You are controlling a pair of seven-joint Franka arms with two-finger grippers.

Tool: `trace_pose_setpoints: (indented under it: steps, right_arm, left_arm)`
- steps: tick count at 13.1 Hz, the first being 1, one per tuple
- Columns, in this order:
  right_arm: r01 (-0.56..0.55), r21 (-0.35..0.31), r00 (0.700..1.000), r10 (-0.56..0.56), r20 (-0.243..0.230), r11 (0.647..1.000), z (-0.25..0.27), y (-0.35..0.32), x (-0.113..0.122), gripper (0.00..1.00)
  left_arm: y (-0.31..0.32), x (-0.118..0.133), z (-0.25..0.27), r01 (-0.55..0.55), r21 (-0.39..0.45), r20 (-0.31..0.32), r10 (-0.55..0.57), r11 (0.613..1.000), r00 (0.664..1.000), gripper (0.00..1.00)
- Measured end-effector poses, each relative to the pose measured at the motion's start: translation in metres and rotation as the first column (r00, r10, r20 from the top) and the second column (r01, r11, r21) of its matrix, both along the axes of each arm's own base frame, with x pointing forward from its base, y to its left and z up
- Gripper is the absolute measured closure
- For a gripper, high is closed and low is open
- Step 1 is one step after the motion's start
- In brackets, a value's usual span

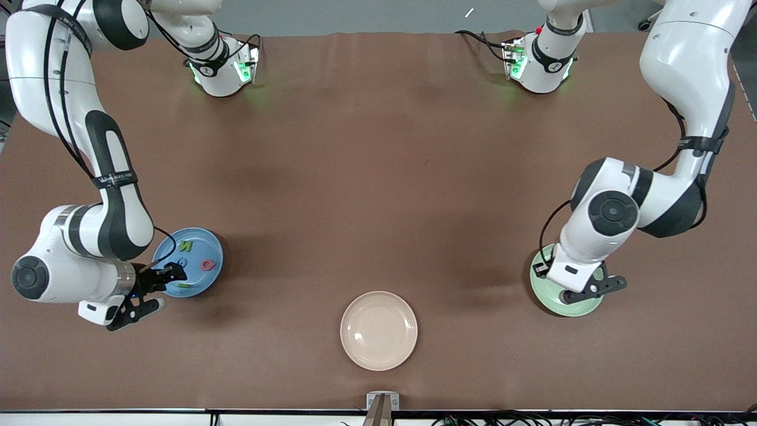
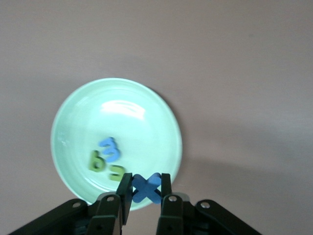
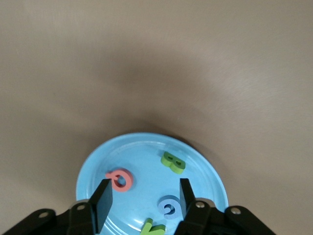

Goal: Sort uppercase to blue plate, lowercase to green plate

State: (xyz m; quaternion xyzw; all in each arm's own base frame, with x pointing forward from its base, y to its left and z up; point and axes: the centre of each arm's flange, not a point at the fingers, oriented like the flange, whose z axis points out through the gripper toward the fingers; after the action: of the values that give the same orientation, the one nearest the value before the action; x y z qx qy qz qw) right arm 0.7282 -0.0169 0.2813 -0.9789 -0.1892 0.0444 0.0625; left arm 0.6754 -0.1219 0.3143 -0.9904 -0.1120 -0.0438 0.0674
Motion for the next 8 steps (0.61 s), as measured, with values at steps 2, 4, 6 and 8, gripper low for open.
trace_pose_setpoints:
  steps: [2, 4, 6, 8]
  right_arm:
    - [0.058, -0.007, 0.997, -0.058, 0.050, 0.998, 0.038, -0.001, 0.005, 0.26]
    - [0.108, -0.013, 0.992, -0.107, 0.060, 0.994, 0.094, -0.002, -0.004, 0.04]
    - [0.169, -0.022, 0.985, -0.168, 0.045, 0.985, 0.152, 0.000, -0.022, 0.00]
    - [0.199, -0.028, 0.979, -0.197, 0.048, 0.980, 0.202, 0.001, -0.042, 0.00]
  left_arm:
    - [0.034, 0.000, -0.012, -0.003, 0.006, -0.032, 0.004, 1.000, 0.999, 0.73]
    - [0.064, 0.000, -0.030, -0.014, 0.001, -0.066, 0.014, 1.000, 0.998, 0.73]
    - [0.076, 0.000, -0.043, -0.021, -0.005, -0.087, 0.021, 1.000, 0.996, 0.73]
    - [0.081, 0.000, -0.056, -0.029, -0.014, -0.098, 0.027, 0.999, 0.995, 0.73]
